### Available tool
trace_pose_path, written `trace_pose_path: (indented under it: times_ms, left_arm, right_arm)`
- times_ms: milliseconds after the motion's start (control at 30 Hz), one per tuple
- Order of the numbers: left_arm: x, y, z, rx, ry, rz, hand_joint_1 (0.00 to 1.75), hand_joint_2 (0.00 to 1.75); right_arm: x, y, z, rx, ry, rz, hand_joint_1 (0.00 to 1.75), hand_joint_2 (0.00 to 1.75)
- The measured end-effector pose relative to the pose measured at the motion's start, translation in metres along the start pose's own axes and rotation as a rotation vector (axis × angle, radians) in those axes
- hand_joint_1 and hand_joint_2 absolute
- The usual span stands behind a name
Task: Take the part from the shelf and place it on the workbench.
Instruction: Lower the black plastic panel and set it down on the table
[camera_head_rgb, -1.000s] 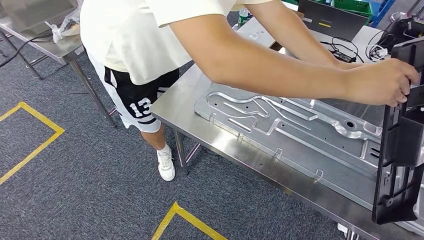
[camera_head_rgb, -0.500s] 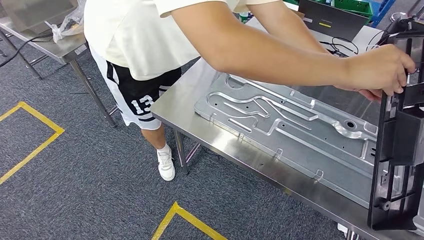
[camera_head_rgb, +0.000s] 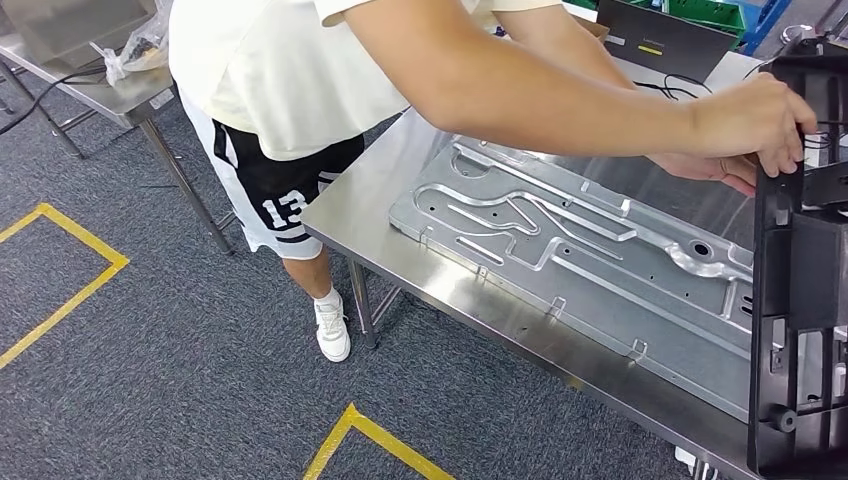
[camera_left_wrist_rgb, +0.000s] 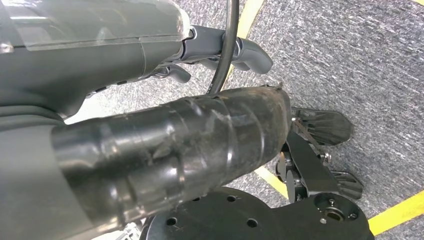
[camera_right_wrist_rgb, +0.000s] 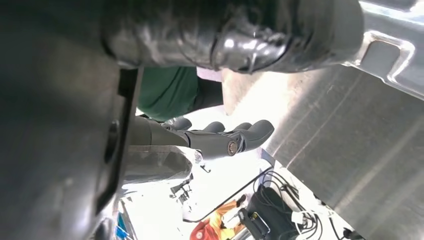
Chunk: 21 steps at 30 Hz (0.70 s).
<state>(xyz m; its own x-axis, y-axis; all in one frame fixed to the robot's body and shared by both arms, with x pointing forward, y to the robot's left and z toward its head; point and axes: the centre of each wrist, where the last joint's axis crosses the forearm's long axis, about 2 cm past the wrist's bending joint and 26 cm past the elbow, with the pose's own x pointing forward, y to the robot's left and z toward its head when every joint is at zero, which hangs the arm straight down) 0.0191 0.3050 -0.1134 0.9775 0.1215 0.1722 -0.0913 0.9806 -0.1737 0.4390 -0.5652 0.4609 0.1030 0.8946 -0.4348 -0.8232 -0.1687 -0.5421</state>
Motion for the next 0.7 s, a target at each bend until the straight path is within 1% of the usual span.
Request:
trace_pose_path:
  times_ms: [700]
  left_arm:
    - [0.0002, -0.0002, -0.0001, 0.000, -0.001, 0.000, 0.00, 0.00]
  right_arm:
    - [-0.0010, -0.0011, 0.0018, -0.005, -0.001, -0.010, 0.00, 0.00]
